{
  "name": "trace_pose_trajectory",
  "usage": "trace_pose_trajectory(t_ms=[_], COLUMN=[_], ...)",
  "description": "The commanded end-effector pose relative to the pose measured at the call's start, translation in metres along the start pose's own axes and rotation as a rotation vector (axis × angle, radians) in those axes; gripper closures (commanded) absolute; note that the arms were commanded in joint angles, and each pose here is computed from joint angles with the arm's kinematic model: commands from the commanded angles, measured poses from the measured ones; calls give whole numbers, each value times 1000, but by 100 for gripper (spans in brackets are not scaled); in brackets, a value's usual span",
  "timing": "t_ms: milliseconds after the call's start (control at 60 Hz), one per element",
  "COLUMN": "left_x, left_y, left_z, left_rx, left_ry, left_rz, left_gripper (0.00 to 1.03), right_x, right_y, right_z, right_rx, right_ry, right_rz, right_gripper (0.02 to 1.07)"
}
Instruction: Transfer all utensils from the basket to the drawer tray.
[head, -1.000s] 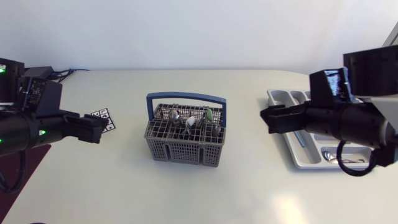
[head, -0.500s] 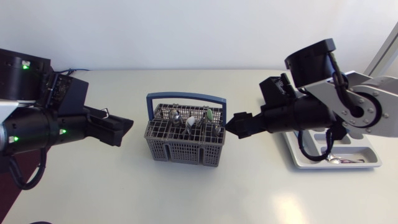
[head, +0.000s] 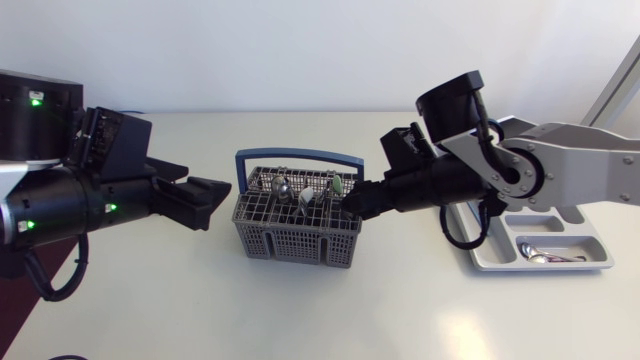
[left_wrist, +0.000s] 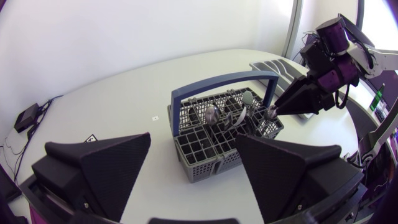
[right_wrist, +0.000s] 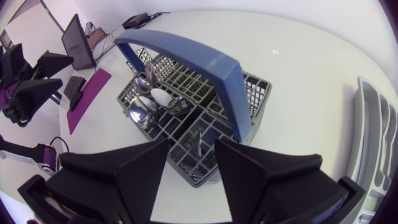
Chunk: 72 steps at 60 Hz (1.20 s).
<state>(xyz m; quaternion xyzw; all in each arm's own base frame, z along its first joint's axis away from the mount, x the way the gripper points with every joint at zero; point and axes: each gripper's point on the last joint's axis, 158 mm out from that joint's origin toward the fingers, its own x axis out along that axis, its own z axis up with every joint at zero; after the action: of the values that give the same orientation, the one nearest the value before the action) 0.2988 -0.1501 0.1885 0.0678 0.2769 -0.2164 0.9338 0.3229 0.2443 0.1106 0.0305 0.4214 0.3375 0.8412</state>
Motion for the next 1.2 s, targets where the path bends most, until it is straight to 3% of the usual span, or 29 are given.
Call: trace_pose_trajectory(t_ms=[0,250,333,750,1183], left_x=[3,9,10,11,11], left_y=[-4,-12,-13,-13,-13], left_z=[2,-3,-4,-6,-9], left_rx=[-25,-37,-37,-39,-41], left_ry=[-1,25,30,34,42], left_rz=[-11,-55,-57,-58,-63], left_gripper=[7,7,8,8,8], right_x=[7,17,20,22,-9], right_y=[8,3,0,-14,5], right_z=[7,1,1,2,25], right_rx=[-1,-21,-20,-7,-32], right_ry=[-4,14,18,10,-67], right_rz=[17,-34,-38,-72,-25], right_gripper=[61,62,74,101,101])
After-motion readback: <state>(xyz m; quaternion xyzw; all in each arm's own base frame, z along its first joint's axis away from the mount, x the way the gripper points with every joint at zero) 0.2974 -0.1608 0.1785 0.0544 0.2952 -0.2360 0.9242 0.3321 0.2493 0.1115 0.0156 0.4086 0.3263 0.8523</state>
